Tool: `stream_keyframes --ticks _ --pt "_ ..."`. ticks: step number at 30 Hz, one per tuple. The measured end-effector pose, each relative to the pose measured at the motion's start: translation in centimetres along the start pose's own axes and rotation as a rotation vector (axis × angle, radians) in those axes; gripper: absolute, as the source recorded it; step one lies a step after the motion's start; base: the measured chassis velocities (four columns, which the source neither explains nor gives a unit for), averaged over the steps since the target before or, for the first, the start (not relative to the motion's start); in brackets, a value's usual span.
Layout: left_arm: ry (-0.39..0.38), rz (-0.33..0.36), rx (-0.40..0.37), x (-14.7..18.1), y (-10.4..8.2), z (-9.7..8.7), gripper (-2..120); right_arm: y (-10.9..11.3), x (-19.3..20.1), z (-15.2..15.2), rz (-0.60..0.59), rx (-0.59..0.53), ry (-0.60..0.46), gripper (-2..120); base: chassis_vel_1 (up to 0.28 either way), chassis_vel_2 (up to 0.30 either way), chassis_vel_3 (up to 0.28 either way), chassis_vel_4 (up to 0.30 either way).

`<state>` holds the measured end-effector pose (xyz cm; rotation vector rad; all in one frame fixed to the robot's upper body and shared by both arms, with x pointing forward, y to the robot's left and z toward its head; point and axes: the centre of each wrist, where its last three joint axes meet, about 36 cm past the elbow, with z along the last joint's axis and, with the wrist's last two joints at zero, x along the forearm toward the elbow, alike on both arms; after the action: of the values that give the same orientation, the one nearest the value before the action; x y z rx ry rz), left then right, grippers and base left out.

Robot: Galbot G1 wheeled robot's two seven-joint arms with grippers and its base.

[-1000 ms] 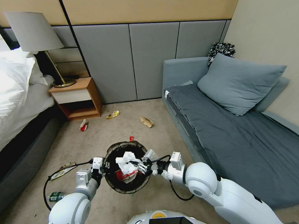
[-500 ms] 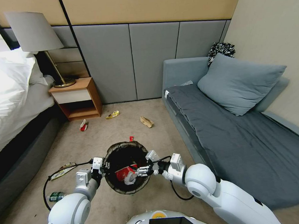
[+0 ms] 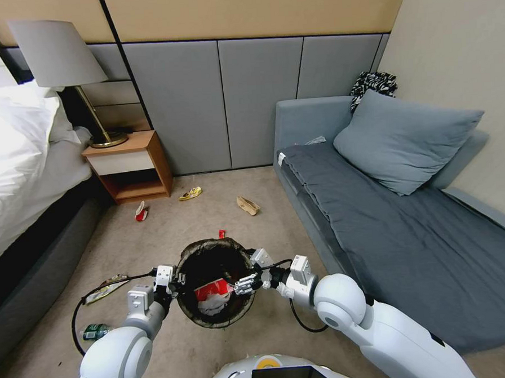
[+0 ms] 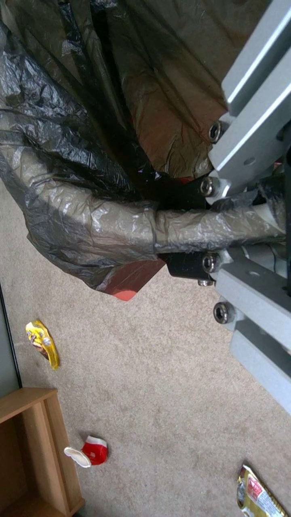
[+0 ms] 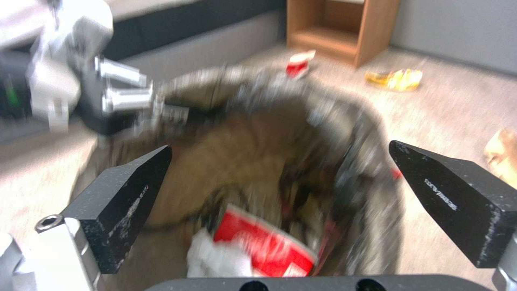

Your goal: Pick up the trash bin, then pick up the garbage from the floor and place it into the trash bin.

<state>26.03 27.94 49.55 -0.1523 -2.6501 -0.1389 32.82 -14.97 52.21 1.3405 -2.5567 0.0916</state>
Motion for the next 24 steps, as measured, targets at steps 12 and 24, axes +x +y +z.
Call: stream_keyframes --ticks 12,24 --pt "0.021 -0.007 0.009 0.4 0.0 0.6 1 -1.8 4.1 2.3 0.309 -0.008 -0.202 100 0.000 0.000 0.000 0.000" --pt "0.004 -0.018 0.029 1.3 -0.3 0.5 1 -2.4 9.0 5.4 0.701 0.109 -0.287 100 0.000 0.000 0.000 0.000"
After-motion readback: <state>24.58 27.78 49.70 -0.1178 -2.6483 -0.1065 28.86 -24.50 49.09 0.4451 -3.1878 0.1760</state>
